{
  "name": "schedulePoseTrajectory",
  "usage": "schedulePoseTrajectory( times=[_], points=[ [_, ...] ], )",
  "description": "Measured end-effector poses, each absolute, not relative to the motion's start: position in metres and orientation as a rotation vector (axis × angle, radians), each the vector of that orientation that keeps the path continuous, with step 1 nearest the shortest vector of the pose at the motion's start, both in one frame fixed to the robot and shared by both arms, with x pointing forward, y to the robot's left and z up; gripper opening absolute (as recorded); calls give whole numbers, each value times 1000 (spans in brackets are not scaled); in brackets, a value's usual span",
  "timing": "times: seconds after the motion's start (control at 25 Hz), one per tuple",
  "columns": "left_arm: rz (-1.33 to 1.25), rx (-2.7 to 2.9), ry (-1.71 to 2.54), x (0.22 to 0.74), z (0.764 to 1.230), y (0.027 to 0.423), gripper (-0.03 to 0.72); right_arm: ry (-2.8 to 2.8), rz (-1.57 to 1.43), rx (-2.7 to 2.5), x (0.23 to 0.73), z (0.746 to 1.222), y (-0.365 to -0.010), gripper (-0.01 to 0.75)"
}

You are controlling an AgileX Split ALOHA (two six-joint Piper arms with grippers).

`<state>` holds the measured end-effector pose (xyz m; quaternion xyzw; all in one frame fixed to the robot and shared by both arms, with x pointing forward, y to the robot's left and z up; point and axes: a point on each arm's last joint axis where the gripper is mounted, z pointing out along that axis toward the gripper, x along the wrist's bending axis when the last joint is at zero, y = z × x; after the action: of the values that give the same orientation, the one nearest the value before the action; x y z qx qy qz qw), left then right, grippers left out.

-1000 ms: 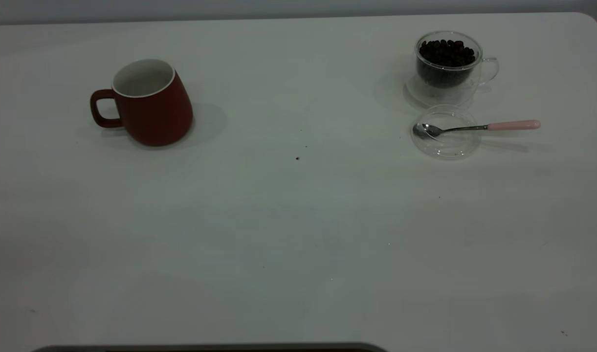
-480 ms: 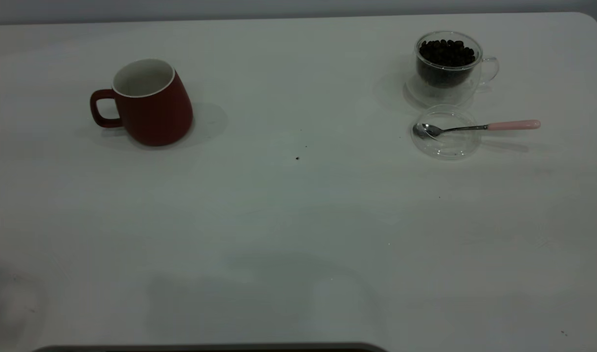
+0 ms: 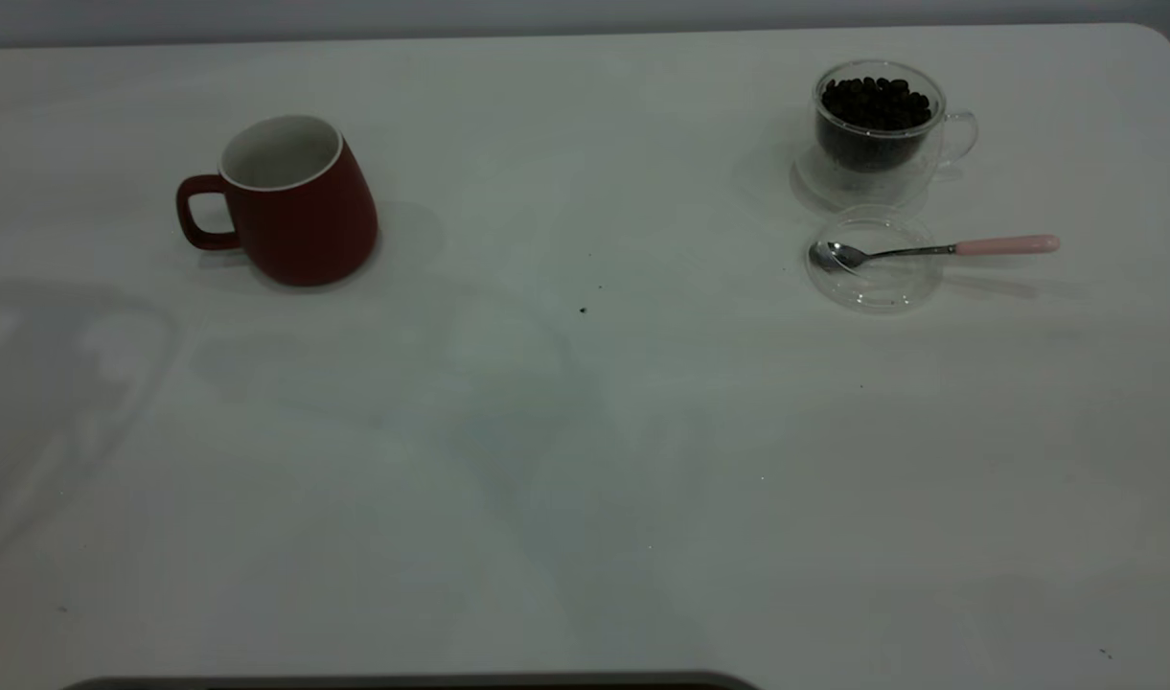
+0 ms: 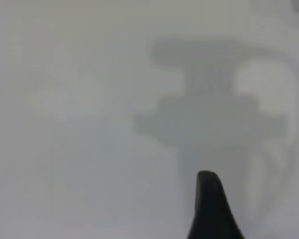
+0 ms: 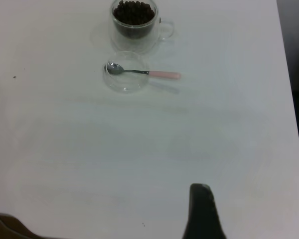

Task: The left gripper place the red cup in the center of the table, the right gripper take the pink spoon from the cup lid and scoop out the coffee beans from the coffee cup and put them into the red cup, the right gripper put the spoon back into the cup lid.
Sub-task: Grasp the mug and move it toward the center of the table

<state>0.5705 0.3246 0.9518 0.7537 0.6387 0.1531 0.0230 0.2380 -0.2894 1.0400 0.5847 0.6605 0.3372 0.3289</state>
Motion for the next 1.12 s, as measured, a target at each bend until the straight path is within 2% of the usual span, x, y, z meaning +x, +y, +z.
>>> schedulePoseTrajectory(
  times=[0.16,0.4,0.76,1.12],
  points=[
    [323,2509,1819,612,917,321,538,1728,882,1530,238,1040,-289,557],
    [235,2826,1328,652,883,311,538,1728,882,1530,238,1040,-289,557],
    [244,2970,574,664,857,288,538,1728,882,1530,238,1040,-289,557],
    [217,2935,294,666,834,274,538,1728,882,1530,238,1040,-289,557]
  ],
)
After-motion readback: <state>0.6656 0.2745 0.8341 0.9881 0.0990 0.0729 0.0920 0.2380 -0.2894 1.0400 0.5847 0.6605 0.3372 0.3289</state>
